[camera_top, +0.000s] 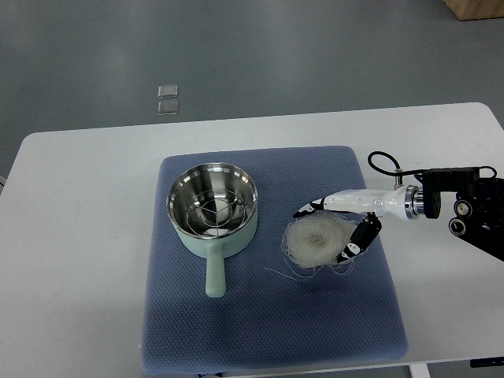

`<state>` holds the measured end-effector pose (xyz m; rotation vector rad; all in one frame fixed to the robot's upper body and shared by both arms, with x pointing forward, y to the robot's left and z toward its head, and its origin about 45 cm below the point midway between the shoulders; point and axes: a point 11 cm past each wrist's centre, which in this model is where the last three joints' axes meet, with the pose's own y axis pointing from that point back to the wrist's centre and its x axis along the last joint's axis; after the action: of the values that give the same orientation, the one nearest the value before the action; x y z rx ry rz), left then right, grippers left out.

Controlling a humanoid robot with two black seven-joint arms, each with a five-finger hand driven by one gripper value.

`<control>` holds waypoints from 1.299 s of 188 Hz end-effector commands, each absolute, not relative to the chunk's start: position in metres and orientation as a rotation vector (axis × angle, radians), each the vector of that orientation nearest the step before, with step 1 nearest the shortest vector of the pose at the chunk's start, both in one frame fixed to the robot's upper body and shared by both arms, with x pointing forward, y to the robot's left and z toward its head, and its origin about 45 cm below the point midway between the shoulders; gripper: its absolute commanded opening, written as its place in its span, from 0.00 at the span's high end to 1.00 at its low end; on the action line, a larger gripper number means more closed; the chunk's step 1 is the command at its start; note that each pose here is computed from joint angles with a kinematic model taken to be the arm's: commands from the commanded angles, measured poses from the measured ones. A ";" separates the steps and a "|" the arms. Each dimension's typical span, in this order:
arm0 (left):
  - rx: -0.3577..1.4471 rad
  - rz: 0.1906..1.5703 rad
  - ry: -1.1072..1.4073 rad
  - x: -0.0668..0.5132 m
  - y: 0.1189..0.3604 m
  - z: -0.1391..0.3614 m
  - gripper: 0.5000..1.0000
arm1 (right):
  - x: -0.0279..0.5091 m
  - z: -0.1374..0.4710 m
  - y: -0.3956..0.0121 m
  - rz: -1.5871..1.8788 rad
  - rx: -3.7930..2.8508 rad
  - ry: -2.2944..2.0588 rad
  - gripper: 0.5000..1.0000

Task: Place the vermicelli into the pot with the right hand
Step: 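Close the right hand fingers around the vermicelli bundle, then lift the vermicelli with the right hand and carry it over the saucepan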

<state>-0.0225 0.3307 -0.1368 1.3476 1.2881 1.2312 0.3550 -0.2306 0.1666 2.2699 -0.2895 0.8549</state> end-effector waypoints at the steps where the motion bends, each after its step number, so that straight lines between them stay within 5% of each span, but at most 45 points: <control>1: 1.348 1.232 1.288 -0.022 0.331 -0.137 0.00 | 0.354 0.166 -0.229 0.850 2.277 -0.285 0.41; 61: 1.348 1.232 1.288 -0.022 0.331 -0.137 0.00 | 0.356 0.170 -0.230 0.853 2.290 -0.296 0.93; 180: 1.348 1.229 1.287 -0.023 0.331 -0.137 0.00 | 0.408 0.266 -0.229 0.977 2.365 -0.529 0.90; 244: 1.350 1.230 1.288 -0.023 0.331 -0.137 0.00 | 0.437 0.317 -0.164 1.141 2.407 -0.508 0.90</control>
<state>-0.0225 0.3307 -0.1368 1.3485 1.2868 1.2304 0.4300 -0.1934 0.3121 2.3749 -0.5347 1.1186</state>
